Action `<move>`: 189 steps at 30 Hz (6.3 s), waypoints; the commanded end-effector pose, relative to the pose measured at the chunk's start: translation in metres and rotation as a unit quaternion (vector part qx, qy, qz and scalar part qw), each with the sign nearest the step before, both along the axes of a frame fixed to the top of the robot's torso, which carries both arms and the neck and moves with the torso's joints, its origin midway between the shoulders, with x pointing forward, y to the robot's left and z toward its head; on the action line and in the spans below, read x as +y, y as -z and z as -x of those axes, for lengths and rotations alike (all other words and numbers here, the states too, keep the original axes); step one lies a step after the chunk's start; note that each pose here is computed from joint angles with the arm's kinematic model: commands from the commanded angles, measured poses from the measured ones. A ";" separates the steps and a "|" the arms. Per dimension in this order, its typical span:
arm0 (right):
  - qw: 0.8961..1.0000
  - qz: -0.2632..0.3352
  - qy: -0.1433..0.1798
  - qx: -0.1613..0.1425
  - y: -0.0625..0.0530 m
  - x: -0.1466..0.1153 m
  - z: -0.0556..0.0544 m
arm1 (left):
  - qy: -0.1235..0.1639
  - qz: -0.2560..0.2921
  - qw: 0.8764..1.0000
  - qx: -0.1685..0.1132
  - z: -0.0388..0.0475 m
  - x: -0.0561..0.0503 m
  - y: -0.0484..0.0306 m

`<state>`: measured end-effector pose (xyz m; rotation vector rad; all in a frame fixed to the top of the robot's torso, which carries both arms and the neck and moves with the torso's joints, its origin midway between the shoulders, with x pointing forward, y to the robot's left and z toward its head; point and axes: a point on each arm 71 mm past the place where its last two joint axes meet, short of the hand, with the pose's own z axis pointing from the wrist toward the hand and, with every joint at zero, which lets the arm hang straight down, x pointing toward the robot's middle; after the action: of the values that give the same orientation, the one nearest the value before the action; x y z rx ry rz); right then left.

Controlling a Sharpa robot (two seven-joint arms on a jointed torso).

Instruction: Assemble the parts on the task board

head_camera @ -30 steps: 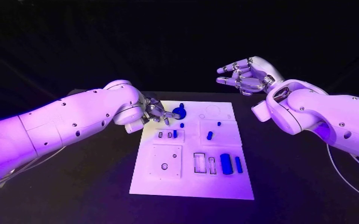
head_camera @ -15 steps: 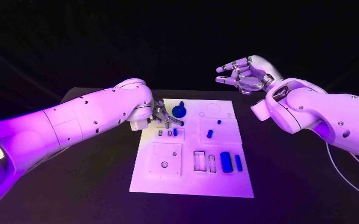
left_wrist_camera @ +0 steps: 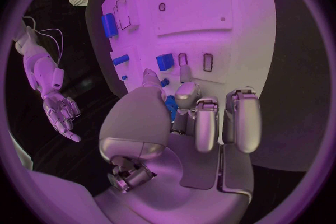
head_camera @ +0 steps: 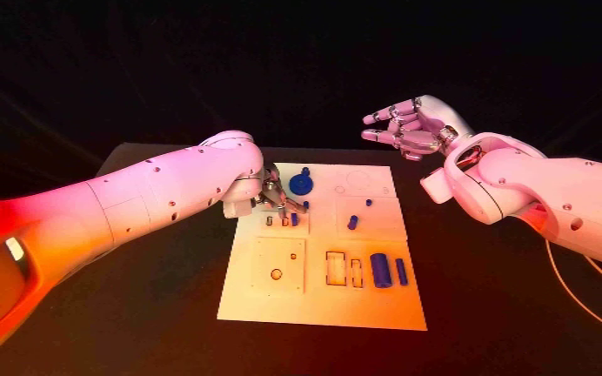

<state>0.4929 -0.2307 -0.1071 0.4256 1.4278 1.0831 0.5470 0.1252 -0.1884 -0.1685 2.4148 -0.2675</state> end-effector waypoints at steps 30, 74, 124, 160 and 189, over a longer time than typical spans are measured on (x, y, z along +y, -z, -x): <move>0.999 0.021 -0.013 0.046 0.012 0.007 -0.004 | 0.030 -0.007 0.999 0.015 0.0027 -0.011 0.0001; 0.997 0.040 -0.013 0.067 0.021 0.006 -0.013 | 0.027 0.017 0.999 0.000 0.0035 -0.010 -0.0045; 0.995 0.031 -0.022 0.091 0.026 0.004 -0.012 | 0.049 -0.038 0.998 -0.013 0.0213 0.003 0.0123; 0.995 0.033 -0.025 0.094 0.026 0.002 -0.009 | 0.035 -0.039 0.999 -0.005 0.0170 -0.003 0.0210; 0.995 0.043 -0.025 0.092 0.026 0.001 -0.007 | 0.015 -0.022 0.999 -0.032 0.0143 0.014 -0.0005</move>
<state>0.4998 -0.2311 -0.1321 0.4563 1.6347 1.0405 0.5329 0.1404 -0.1933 -0.0990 2.3618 -0.2290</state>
